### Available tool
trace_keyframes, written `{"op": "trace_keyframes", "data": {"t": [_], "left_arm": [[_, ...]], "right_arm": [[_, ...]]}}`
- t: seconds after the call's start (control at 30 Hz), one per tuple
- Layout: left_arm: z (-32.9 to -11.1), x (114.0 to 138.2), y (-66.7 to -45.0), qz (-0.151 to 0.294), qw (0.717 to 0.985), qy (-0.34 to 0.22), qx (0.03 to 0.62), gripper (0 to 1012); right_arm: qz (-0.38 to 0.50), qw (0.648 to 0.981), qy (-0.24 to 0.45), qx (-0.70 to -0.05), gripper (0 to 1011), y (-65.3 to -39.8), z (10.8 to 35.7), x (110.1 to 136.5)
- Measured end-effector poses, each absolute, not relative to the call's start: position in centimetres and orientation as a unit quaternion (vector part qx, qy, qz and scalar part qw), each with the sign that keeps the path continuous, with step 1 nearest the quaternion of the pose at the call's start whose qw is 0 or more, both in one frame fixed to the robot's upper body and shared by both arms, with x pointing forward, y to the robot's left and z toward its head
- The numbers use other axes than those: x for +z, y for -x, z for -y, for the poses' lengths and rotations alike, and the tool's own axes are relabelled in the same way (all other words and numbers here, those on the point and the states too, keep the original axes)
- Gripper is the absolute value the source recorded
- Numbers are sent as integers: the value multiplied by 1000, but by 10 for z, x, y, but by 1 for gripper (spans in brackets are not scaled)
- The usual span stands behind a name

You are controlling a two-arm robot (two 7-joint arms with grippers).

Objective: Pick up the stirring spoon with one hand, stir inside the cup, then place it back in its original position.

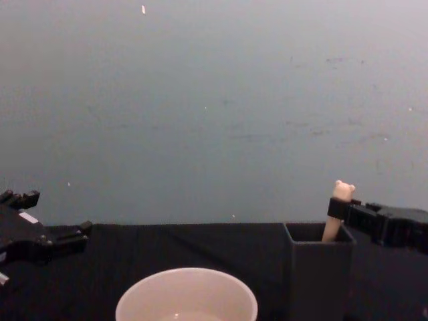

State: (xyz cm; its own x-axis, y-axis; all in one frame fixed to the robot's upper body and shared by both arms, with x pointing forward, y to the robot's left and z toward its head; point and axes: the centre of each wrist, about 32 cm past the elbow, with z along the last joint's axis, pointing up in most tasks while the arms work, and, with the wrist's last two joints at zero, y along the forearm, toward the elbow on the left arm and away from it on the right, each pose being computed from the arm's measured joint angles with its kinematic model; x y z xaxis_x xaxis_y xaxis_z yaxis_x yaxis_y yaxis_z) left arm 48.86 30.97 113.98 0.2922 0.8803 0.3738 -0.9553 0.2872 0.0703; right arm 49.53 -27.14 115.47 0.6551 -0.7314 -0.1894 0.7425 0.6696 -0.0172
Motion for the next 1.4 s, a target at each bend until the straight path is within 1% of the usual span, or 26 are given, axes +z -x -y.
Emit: {"op": "trace_keyframes", "data": {"t": [1.1, 1.2, 1.23, 1.33, 1.37, 1.4], "left_arm": [[-310, 1140, -489, 132, 791, -142, 580, 1001], [-310, 1140, -489, 132, 791, -141, 580, 1001], [-310, 1140, -489, 132, 791, -142, 580, 1001], [-310, 1140, -489, 132, 791, -142, 580, 1001], [-310, 1140, -489, 132, 791, -141, 580, 1001], [-310, 1140, -489, 132, 791, -141, 580, 1001]], "right_arm": [[-94, 909, -27, -405, 207, -496, 271, 1153], [-94, 909, -27, -405, 253, -496, 271, 1153], [-95, 909, -27, -405, 309, -496, 271, 1153], [-94, 909, -27, -405, 365, -496, 271, 1153], [-94, 909, -27, -405, 424, -496, 271, 1153], [-94, 909, -27, -405, 446, -496, 271, 1153]]}}
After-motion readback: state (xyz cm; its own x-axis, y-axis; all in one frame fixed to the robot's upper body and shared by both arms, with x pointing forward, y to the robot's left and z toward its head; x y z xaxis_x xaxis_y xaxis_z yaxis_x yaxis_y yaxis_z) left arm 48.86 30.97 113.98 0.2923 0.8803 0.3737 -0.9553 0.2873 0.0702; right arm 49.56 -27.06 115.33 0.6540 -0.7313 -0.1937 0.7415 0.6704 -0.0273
